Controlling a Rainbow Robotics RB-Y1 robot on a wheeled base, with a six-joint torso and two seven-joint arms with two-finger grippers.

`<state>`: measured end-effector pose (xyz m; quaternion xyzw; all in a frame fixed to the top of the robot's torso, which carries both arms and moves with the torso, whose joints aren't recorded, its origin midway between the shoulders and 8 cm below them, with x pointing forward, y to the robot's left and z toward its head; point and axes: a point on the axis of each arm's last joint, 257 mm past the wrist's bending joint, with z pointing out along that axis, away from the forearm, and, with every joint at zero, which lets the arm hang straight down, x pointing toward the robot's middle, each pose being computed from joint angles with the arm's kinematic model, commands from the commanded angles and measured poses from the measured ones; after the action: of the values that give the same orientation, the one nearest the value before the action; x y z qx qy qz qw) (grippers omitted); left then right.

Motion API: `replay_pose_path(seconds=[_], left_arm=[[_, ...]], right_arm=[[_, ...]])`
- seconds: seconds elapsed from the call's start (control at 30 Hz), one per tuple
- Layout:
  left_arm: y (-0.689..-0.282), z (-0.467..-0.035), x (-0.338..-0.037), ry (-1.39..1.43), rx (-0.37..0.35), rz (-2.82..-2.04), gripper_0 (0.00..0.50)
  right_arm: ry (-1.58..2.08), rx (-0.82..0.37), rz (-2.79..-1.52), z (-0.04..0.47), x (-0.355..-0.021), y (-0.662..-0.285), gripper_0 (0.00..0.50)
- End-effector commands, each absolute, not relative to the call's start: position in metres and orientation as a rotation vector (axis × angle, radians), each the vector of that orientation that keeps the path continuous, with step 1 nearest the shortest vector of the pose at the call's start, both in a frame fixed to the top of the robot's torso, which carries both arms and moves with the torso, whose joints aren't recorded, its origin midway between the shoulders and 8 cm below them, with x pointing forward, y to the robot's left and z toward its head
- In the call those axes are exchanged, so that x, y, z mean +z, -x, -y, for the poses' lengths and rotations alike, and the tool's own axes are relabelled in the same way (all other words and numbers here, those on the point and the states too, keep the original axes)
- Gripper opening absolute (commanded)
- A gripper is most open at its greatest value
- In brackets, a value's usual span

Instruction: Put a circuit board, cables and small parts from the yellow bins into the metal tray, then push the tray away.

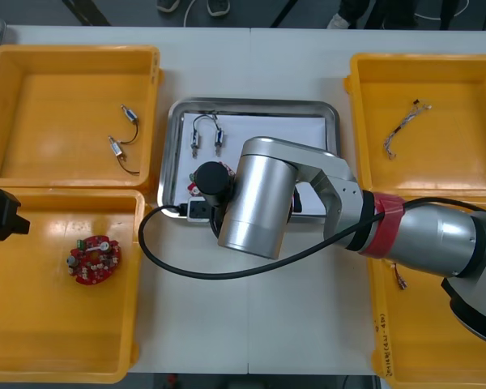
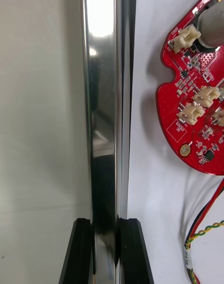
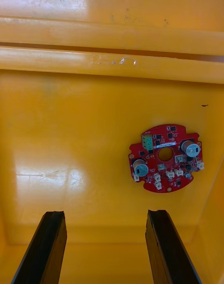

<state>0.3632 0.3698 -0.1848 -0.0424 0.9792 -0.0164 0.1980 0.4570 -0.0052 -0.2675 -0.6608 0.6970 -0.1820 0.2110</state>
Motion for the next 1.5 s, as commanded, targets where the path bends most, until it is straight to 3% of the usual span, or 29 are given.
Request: replay_pose_path(seconds=[0.03,1.5], left_arm=[[-0.358,-0.384,-0.172,0.031,0.031,-2.724,0.5],[-0.358,-0.384,-0.172,0.031,0.031,-2.724,0.5]], right_arm=[[1.855,-0.57,-1.853,0.002,-0.243,-0.478,0.0],[1.781,-0.693,-1.658,-0.003,-0.187,-0.579,0.0]])
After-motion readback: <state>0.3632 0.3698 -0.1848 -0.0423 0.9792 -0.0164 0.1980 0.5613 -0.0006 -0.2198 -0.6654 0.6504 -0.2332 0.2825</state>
